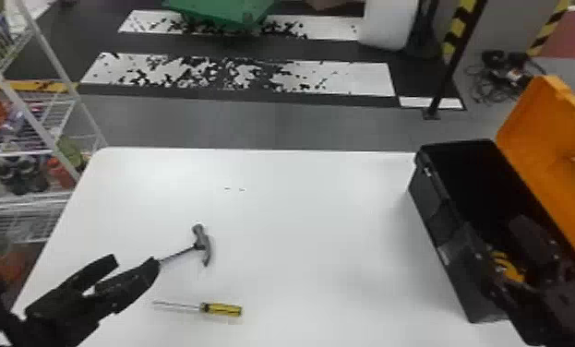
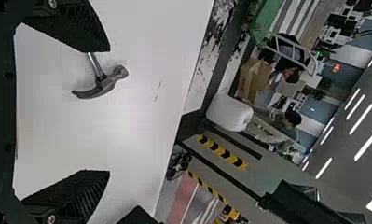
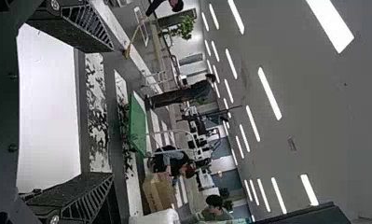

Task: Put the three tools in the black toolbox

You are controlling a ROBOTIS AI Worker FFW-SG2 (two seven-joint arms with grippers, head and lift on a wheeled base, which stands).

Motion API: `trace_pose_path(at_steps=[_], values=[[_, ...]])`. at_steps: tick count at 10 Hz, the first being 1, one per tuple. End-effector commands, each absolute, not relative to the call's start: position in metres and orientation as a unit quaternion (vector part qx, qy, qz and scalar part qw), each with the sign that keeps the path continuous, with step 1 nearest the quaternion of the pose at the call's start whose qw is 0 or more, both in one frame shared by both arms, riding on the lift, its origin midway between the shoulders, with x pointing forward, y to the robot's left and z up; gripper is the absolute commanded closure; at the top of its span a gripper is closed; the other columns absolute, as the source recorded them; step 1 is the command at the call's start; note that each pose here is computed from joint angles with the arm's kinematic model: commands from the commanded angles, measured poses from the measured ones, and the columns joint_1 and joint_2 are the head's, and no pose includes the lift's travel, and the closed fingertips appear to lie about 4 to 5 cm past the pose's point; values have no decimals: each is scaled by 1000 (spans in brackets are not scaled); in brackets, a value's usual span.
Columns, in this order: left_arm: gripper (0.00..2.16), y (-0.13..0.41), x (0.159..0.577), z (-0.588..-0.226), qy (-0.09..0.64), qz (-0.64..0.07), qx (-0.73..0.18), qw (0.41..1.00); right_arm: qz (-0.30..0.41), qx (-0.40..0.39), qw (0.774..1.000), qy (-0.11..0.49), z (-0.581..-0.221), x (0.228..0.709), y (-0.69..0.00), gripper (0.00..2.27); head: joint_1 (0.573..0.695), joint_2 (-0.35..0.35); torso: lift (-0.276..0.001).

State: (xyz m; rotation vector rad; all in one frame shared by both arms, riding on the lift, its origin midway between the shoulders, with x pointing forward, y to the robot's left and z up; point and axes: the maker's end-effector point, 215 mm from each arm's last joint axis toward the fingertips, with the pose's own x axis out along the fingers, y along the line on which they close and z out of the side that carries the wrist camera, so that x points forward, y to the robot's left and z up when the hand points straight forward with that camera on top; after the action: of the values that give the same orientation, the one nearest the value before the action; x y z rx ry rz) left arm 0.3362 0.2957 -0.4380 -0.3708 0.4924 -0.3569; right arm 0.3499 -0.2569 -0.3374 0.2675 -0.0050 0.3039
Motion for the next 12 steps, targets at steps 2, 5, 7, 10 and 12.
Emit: trace_pose_path(at_steps=[2, 5, 7, 10, 12], values=[[73, 343, 324, -430, 262, -153, -156, 940, 154, 129, 980, 0, -341, 352, -256, 56, 695, 91, -55], [70, 378, 320, -409, 290, -156, -178, 927, 156, 127, 980, 6, -347, 351, -256, 56, 695, 161, -55], [70, 392, 323, -405, 304, -150, -161, 927, 157, 128, 979, 7, -348, 351, -256, 60, 695, 203, -55], [76, 397, 329, -406, 312, -144, -141, 929, 158, 128, 979, 3, -347, 349, -255, 70, 695, 235, -55], [83, 391, 338, -413, 334, -152, -98, 925, 161, 129, 979, 3, -347, 346, -254, 70, 695, 238, -55]])
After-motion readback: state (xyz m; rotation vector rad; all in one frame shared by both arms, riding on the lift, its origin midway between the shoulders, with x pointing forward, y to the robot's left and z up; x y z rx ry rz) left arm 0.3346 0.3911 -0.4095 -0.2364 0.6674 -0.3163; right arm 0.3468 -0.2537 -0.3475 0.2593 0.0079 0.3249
